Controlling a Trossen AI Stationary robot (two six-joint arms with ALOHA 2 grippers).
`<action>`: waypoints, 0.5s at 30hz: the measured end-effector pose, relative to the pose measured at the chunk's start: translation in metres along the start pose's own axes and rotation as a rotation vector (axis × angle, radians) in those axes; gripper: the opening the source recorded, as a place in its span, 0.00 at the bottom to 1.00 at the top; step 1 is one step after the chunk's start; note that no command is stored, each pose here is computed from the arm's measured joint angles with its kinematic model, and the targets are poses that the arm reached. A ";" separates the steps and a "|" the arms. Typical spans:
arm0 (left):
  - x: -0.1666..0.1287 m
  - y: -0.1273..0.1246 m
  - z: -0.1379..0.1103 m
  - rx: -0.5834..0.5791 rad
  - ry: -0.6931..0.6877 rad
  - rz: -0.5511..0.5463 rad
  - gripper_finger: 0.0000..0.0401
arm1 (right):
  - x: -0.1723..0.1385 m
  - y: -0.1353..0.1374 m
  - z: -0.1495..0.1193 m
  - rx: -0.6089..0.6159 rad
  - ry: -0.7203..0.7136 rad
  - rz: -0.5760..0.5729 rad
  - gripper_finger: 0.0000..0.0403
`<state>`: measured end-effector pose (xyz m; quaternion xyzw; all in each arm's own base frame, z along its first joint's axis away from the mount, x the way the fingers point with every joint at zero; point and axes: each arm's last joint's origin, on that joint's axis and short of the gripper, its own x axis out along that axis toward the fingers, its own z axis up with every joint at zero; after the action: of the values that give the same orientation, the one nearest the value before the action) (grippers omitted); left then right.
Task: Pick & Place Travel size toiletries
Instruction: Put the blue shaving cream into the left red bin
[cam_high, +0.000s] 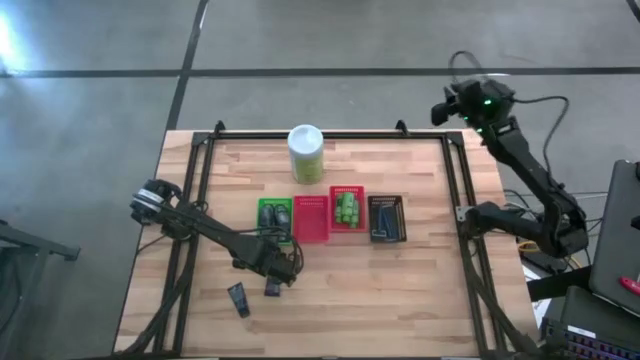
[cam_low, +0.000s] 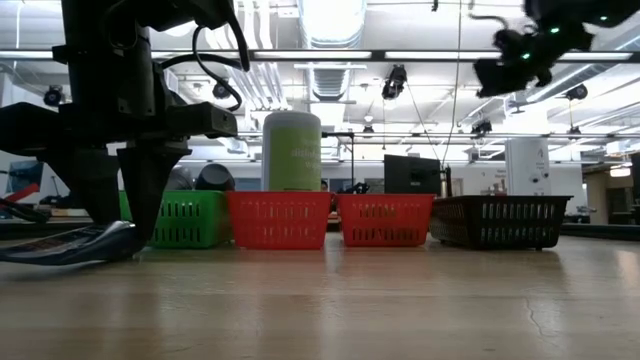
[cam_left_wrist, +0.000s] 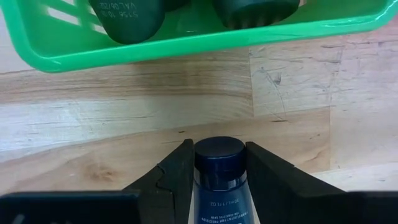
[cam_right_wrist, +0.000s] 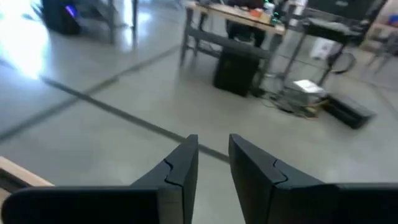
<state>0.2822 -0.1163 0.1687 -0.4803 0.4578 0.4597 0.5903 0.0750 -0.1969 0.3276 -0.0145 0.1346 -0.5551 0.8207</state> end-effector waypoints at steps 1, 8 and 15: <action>0.000 0.000 0.000 -0.002 0.000 0.000 0.33 | -0.003 -0.002 0.001 0.013 -0.025 0.032 0.23; 0.000 -0.001 0.000 -0.028 0.002 -0.006 0.34 | -0.022 0.003 0.010 0.032 -0.140 0.200 0.29; 0.000 0.000 0.000 -0.021 0.001 -0.004 0.34 | -0.014 0.011 0.010 -0.023 -0.127 0.209 0.35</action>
<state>0.2827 -0.1161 0.1688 -0.4877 0.4522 0.4631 0.5858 0.0826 -0.1814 0.3377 -0.0451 0.0894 -0.4628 0.8808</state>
